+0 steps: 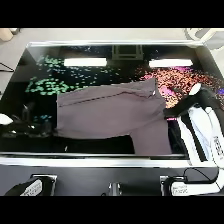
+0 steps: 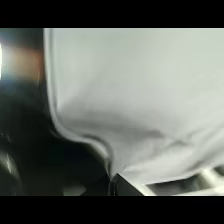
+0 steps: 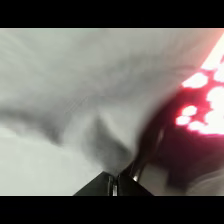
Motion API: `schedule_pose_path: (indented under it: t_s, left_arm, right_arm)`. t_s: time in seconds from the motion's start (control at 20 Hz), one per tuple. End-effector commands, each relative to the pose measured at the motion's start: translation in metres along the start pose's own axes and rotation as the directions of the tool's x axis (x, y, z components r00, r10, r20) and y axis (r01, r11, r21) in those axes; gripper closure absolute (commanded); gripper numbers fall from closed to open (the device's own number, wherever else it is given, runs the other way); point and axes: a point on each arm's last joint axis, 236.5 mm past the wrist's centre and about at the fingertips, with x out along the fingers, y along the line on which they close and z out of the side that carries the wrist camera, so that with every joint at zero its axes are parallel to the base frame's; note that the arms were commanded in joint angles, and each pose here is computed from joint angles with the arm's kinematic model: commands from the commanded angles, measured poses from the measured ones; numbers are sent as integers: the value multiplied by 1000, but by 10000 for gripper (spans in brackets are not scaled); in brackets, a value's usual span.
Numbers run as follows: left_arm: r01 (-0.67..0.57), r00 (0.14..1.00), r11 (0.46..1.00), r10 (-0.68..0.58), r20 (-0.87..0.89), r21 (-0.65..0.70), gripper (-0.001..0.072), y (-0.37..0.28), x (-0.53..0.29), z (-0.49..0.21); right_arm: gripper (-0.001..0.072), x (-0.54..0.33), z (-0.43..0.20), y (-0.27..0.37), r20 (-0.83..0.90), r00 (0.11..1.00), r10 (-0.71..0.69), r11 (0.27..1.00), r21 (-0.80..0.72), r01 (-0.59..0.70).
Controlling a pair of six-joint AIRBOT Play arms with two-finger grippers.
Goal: Fold the shirts.
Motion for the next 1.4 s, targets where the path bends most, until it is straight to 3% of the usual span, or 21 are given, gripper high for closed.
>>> schedule_pose_path:
  t_s: [0.0,0.05,0.15,0.2,0.3,0.35,0.45,0.7,0.85,0.95,1.1,1.25,1.35]
  left_arm:
    - [-36,938,990,-14,345,140,684,-53,-105,80]
    - [-68,869,979,-36,494,190,684,-82,-163,106]
    - [-147,614,949,-133,778,279,683,-157,-309,128]
    - [-184,441,932,-206,873,313,683,-197,-386,117]
    - [-244,156,900,-332,930,362,683,-256,-497,68]
    - [-278,66,882,-378,924,380,683,-276,-531,39]
    - [-323,-21,859,-427,904,398,683,-297,-562,-2]
    - [-341,-45,849,-443,895,403,683,-303,-569,-25]
    - [-310,21,859,-422,906,408,684,-297,-553,-12]
    - [-314,163,870,-343,925,379,683,-276,-518,12]
    - [-336,438,900,-113,892,279,683,-213,-446,62]
    - [-279,662,931,10,749,234,684,-156,-357,119]
    - [-239,801,954,90,591,179,684,-104,-275,147]
  right_arm:
    - [683,-133,62,11,375,916,-143,974,-110,197]
    - [683,-209,79,24,552,809,-202,943,-114,314]
    - [685,-373,80,66,850,456,-263,851,-18,524]
    - [686,-457,56,98,939,231,-254,798,69,599]
    - [686,-569,-18,159,974,-116,-195,690,220,689]
    - [686,-597,-52,181,961,-219,-167,665,274,695]
    - [686,-616,-99,206,944,-296,-145,638,318,701]
    - [686,-601,-114,201,951,-236,-198,613,308,728]
    - [686,-573,-98,183,961,-115,-250,662,256,704]
    - [686,-539,-80,162,954,31,-298,706,199,679]
    - [687,-470,-45,129,889,312,-335,778,74,624]
    - [687,-361,2,79,672,667,-323,868,-71,491]
    - [687,-278,29,45,472,840,-267,923,-125,364]
